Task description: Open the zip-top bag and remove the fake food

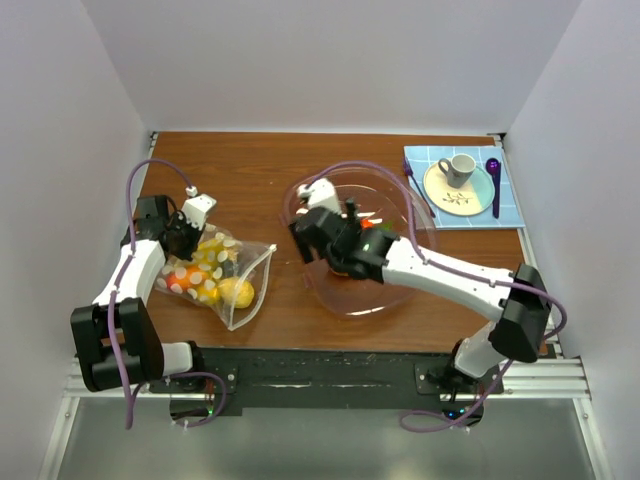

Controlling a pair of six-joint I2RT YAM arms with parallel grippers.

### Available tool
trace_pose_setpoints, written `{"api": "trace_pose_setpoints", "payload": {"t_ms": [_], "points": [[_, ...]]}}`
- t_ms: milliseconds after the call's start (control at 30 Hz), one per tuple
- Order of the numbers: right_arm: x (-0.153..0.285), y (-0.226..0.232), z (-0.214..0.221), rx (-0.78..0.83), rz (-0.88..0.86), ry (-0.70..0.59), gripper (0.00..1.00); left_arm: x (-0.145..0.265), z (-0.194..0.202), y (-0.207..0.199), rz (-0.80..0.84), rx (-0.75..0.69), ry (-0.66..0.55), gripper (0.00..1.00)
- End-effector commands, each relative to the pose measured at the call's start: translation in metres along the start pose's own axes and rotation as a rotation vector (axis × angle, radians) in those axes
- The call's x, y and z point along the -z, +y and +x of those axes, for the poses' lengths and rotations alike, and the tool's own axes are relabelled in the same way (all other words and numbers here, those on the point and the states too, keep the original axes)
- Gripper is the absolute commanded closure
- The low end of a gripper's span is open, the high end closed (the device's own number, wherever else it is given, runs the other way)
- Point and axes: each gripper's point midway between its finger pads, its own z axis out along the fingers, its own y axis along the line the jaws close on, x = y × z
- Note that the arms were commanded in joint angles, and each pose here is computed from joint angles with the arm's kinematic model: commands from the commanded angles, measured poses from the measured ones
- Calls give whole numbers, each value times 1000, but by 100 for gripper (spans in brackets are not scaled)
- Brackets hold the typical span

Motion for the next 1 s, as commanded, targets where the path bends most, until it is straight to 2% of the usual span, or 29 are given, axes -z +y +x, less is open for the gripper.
{"api": "trace_pose_setpoints", "payload": {"t_ms": [0, 133, 267, 367, 700, 967], "points": [[22, 91, 1, 65, -264, -86, 6, 5, -16, 5, -13, -9, -45, 100], [5, 153, 43, 157, -381, -20, 8, 6, -16, 5, -16, -11, -45, 100], [-11, 185, 61, 192, -427, -3, 7, 6, -15, 6, -20, -18, -42, 100], [-19, 196, 61, 205, -442, -19, 1, 6, -14, 6, -22, -21, -41, 100], [-20, 235, 55, 184, -579, -67, 1, 0, -11, 6, -22, -22, -37, 100], [-36, 253, 69, 194, -600, -46, 1, -4, -9, 5, -10, -18, -31, 100]]}}
